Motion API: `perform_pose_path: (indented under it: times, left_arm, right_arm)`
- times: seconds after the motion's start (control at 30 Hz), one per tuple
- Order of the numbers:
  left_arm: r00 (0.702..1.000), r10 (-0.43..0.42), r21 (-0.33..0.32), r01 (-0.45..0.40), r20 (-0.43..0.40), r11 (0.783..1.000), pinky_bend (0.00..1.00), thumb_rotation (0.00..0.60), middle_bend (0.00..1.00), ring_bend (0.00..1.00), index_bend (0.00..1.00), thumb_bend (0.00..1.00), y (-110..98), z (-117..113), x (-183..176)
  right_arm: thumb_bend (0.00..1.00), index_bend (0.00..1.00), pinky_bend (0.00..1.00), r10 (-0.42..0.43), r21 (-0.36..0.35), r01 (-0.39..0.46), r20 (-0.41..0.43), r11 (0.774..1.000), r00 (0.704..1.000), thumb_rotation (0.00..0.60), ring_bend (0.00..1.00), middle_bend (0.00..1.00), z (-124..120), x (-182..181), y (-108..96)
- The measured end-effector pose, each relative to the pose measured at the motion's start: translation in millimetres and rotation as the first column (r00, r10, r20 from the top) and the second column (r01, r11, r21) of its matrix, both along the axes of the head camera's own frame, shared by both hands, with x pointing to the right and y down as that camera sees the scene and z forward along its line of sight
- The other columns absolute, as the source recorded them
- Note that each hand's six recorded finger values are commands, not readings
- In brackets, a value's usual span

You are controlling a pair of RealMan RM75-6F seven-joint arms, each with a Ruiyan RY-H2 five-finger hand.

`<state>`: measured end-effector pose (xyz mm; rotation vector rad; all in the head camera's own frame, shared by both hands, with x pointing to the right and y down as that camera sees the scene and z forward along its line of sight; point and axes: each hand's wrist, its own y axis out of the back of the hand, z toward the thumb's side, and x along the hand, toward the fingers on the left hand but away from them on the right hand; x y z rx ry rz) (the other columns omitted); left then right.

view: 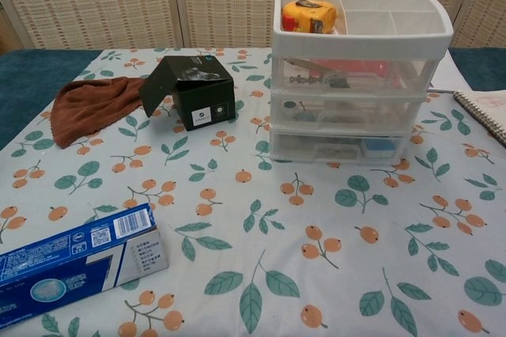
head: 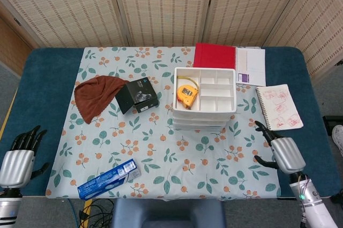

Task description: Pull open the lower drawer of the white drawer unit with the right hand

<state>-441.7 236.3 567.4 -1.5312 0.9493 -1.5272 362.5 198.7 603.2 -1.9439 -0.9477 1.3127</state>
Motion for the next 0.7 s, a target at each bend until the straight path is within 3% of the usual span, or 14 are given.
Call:
perform_pose_path:
  times: [0.2,0.33,0.47,0.7]
  left_arm:
    - [1.000,-0.001,-0.003,0.001,0.002,1.000,0.13,0.600,0.08,0.12,0.12,0.17,1,1,0]
    - [1.000,-0.007,-0.001,0.007,0.004,1.000,0.13,0.600,0.08,0.12,0.12,0.17,1,1,-2]
    - [1.000,-0.009,-0.006,0.009,0.005,1.000,0.13,0.600,0.08,0.12,0.12,0.17,2,2,-3]
    - [1.000,-0.012,-0.005,0.012,0.004,1.000,0.13,0.600,0.08,0.12,0.13,0.17,1,3,-4]
  right_arm:
    - [0.35,0.01,0.82,0.067,-0.145,-0.041,0.181,0.989,0.981,0.600,0.64,0.48,19,-30,0]
    - [0.43,0.02,0.90,0.164,-0.279,-0.075,0.310,0.957,0.937,0.600,0.78,0.62,33,-51,0]
    - [0.48,0.02,0.94,0.279,-0.420,-0.091,0.412,0.903,0.867,0.600,0.84,0.69,49,-77,1]
    - [0.55,0.02,0.96,0.440,-0.594,-0.077,0.496,0.801,0.749,0.600,0.86,0.70,69,-114,3]
